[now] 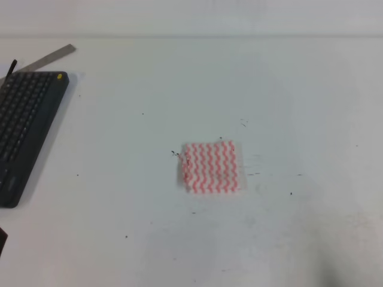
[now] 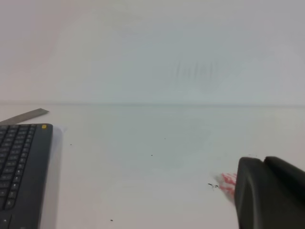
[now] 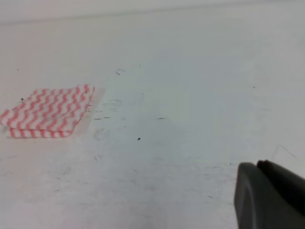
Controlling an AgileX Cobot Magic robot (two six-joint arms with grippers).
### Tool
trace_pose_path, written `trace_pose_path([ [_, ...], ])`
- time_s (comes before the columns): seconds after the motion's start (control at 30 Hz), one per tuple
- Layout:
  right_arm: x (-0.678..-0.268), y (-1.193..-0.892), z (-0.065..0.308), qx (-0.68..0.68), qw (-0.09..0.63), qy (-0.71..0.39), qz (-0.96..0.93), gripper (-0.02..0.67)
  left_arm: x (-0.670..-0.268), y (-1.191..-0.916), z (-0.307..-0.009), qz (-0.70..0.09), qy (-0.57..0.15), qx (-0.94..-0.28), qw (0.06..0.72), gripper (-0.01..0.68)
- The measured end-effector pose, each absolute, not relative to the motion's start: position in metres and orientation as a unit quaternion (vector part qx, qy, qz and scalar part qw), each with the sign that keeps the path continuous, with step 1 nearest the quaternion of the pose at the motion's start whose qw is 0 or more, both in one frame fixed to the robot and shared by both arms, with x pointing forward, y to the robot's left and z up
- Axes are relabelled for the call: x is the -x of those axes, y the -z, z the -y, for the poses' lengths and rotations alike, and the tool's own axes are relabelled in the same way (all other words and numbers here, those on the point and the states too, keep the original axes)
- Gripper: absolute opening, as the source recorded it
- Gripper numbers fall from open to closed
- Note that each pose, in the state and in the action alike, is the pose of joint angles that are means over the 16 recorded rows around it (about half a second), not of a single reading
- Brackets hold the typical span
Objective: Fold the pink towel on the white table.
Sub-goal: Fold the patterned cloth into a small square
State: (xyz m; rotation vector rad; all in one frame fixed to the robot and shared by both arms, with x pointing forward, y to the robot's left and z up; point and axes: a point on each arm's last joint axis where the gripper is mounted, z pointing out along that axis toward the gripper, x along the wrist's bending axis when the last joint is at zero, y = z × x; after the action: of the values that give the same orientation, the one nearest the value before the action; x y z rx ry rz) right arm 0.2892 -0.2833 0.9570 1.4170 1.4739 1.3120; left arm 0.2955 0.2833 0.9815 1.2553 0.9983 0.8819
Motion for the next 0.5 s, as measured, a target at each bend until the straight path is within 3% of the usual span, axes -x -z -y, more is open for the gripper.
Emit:
trace_pose_path([
  [0.5,-0.2889,-0.9562,0.2824,-0.551,0.339,-0.508,-0.569,-0.002,-0.2976,-0.9788,-0.2866,-0.447,-0.392,-0.541,0.594,0.000],
])
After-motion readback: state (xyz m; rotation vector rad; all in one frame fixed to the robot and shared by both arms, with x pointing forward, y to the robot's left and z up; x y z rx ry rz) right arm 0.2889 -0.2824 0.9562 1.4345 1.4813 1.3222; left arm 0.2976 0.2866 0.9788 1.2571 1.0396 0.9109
